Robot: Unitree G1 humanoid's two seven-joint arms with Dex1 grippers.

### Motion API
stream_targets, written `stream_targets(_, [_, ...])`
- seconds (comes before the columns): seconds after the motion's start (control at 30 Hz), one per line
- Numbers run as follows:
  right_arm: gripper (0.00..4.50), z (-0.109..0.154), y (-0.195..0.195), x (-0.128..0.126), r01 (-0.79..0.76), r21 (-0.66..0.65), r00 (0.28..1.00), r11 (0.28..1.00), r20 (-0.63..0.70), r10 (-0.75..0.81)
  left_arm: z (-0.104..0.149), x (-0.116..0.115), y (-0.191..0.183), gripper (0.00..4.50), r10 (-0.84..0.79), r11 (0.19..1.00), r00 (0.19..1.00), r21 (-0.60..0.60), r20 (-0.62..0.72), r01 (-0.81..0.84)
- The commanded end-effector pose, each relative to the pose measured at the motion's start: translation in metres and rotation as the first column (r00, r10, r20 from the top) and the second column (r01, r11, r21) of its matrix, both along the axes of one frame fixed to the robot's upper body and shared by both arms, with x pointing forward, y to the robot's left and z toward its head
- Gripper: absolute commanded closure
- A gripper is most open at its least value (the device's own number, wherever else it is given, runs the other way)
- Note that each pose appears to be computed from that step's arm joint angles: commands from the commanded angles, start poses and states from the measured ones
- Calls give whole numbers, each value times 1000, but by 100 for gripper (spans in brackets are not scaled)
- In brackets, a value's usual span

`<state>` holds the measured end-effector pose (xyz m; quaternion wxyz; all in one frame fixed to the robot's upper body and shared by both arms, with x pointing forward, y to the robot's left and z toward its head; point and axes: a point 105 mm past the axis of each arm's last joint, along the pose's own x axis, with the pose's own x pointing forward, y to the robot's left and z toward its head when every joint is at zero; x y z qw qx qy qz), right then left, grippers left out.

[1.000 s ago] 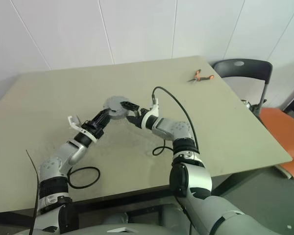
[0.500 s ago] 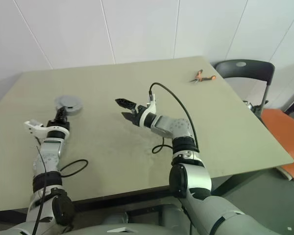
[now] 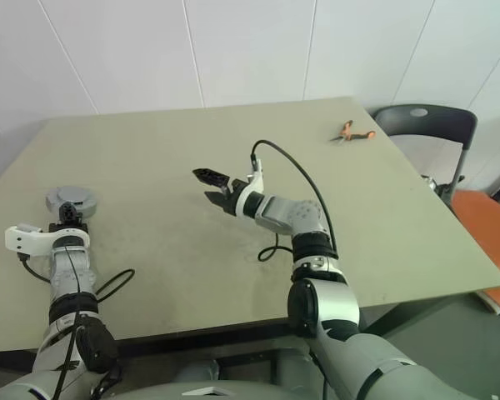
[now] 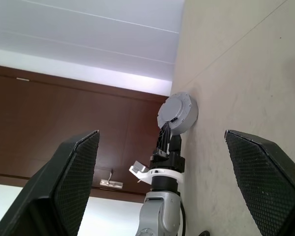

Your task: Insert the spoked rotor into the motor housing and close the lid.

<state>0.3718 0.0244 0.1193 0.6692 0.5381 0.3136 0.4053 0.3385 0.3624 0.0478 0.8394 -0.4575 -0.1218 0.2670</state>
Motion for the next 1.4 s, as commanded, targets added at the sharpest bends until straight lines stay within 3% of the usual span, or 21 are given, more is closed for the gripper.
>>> stream_targets(0.03, [23, 17, 12, -3, -28, 50, 999, 998, 47, 26, 18, 6, 4, 314, -11, 999, 1000, 53, 25, 10])
stream_targets(0.13, [23, 15, 12, -3, -29, 44, 999, 999, 43, 27, 13, 4, 1, 314, -8, 998, 1000, 55, -20, 9])
stream_targets(0.27, [18, 12, 13, -1, -31, 12, 998, 999, 46, 31, 0, -8, -13, 191, 11, 1000, 991, 16, -136, -9])
stream_targets(0.47, [18, 10, 11, 6, -29, -65, 995, 997, 89, 35, -6, -38, -73, 2, -98, 989, 955, -130, -280, 64])
stream_targets(0.57, [18, 9, 1, 14, 13, -137, 988, 991, 153, 8, 11, -42, -92, 2, -188, 982, 943, -74, -276, 174])
stream_targets(0.63, [18, 1, -15, 25, 103, -253, 971, 962, 236, -42, 40, -33, -99, 2, -266, 929, 927, 186, -264, 320])
stream_targets(0.77, [9, -12, -41, 35, 250, -482, 889, 840, 458, -3, 86, -10, -110, 0, -379, 719, 902, 549, -206, 427])
stream_targets(0.83, [9, -17, -50, 35, 326, -580, 811, 746, 577, 94, 98, -2, -117, 0, -405, 535, 878, 712, -257, 455])
stream_targets(0.87, [9, -16, -52, 35, 353, -589, 780, 727, 615, 119, 102, 0, -119, 0, -422, 492, 868, 739, -260, 460])
stream_targets(0.93, [9, -9, -59, 34, 481, -606, 623, 634, 745, 239, 107, 4, -122, 0, -471, 443, 849, 768, -238, 462])
stream_targets(1.0, [9, 0, -58, 26, 539, -561, 491, 629, 815, 306, 110, 4, -128, 0, -523, 356, 817, 809, -243, 468])
stream_targets(1.17, [9, 15, -66, 35, 613, -478, 468, 629, 861, 199, 91, 3, -140, 0, -593, 168, 724, 826, -352, 539])
stream_targets(1.4, [9, 9, -74, 34, 621, -478, 477, 621, 859, 184, 75, 4, -150, 0, -596, 104, 694, 818, -405, 566])
